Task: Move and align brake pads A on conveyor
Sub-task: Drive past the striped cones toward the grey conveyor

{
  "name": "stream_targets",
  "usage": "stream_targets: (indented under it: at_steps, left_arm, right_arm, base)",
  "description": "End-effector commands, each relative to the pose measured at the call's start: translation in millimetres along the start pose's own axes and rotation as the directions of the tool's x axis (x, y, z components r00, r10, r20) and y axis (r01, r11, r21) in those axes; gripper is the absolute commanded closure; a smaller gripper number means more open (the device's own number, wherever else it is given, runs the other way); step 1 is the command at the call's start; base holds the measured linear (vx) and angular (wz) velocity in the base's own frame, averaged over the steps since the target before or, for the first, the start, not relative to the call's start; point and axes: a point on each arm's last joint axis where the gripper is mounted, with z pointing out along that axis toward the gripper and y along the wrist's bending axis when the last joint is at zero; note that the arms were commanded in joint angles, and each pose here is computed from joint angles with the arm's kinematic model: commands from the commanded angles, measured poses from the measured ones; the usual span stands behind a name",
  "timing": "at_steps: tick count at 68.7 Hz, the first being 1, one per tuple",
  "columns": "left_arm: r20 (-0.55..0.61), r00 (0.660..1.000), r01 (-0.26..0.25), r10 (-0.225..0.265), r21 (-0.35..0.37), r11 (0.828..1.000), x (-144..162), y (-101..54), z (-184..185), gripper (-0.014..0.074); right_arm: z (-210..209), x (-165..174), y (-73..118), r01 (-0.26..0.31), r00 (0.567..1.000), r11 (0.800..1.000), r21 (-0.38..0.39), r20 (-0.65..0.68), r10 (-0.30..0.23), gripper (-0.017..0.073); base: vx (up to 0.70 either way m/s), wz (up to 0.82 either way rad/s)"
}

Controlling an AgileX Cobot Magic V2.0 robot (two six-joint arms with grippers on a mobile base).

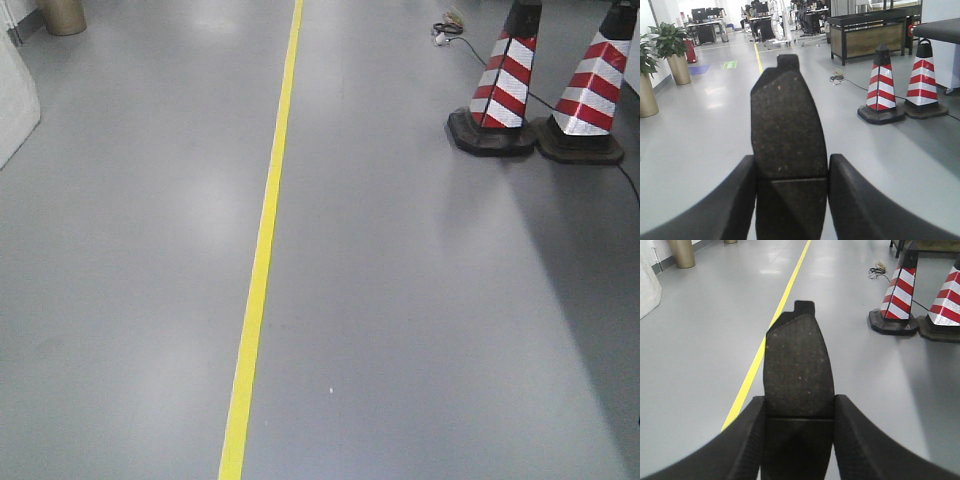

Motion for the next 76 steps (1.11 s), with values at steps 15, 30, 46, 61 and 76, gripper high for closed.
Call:
stream_targets:
  at_steps: [15,30,46,61,76]
  left_arm:
    - [0.11,0.994,0.025,-0.02,-0.038,0.999,-18.0,4.2,-1.4,0.0537]
    - [0.11,0.994,0.025,-0.02,-0.038,0.999,-18.0,4.2,-1.4,0.0537]
    - [0.11,0.994,0.025,-0.02,-0.038,0.999,-18.0,4.2,-1.4,0.0537]
    - [0.11,0.994,0.025,-0.02,-0.038,0.999,-18.0,4.2,-1.4,0.0537]
    - [0.11,0.994,0.025,-0.02,-0.038,0.999,-18.0,4.2,-1.4,0.0537]
  right_arm:
    - [-3.6,-17.8,-0.4,0.017,0.993,1.0,0.006,0.119,-0.018,0.0523]
    - [-3.6,-17.8,-0.4,0.017,0.993,1.0,0.006,0.119,-0.018,0.0523]
    - [-3.6,-17.8,-0.4,0.017,0.993,1.0,0.006,0.119,-0.018,0.0523]
    - [-3.6,-17.8,-0.4,0.017,0.993,1.0,0.006,0.119,-0.018,0.0523]
    - [-3.6,-17.8,-0.4,0.017,0.993,1.0,0.006,0.119,-0.018,0.0523]
  base:
    - [0.64,0.02]
    - [0.62,0.0]
    - [0.63,-0.07]
    - [0.64,-0.08]
    - [0.64,-0.05]
